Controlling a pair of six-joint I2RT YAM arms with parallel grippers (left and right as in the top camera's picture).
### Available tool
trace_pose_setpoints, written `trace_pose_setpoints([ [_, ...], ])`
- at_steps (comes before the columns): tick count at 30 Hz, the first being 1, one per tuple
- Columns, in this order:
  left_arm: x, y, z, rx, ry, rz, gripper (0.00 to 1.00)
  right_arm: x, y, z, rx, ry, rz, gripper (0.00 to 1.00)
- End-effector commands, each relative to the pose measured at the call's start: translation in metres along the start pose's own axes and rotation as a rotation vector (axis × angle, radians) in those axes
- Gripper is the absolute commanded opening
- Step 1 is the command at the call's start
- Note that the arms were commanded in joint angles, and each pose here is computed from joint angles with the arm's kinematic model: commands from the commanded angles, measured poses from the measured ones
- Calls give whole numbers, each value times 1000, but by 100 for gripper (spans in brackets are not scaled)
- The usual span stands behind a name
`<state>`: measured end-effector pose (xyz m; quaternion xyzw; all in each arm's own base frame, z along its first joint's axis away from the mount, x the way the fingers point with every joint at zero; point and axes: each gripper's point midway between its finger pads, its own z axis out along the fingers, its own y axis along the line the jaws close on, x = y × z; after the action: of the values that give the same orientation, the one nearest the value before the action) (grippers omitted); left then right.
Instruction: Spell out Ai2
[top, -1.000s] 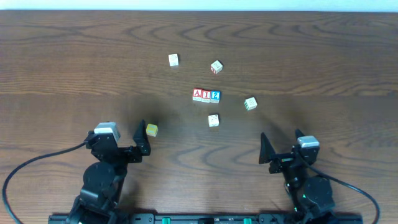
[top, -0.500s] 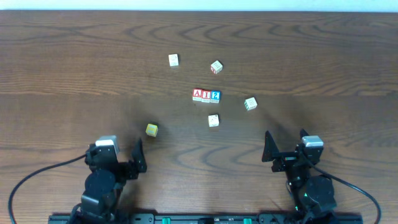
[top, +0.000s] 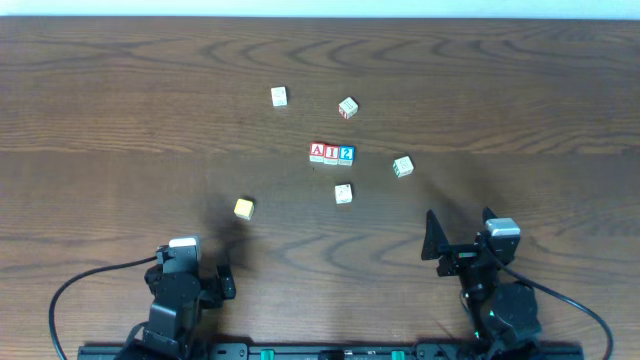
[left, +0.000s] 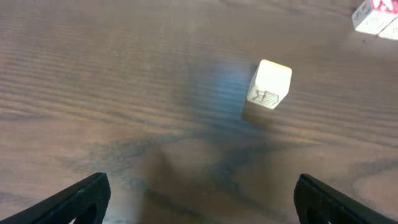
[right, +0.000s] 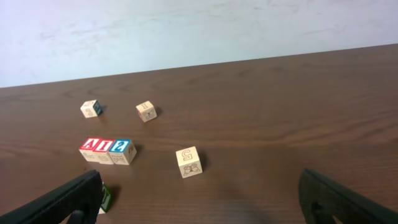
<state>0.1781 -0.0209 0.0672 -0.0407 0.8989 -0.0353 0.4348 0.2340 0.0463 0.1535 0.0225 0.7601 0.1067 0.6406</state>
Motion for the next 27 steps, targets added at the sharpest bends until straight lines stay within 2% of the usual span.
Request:
trace_pose_setpoints([
  [1, 3, 8, 3, -34, -12, -18, 95, 0, -3, 0, 15, -3, 13, 99],
  [9, 1, 34, 2, -149, -26, -109, 95, 0, -3, 0, 15, -3, 13, 99],
  [17, 1, 36, 2, -155, -26, -113, 95, 0, -6, 0, 25, -5, 14, 99],
  [27, 1, 38, 2, -165, -28, -121, 95, -14, -86, -11, 362, -73, 69, 99],
])
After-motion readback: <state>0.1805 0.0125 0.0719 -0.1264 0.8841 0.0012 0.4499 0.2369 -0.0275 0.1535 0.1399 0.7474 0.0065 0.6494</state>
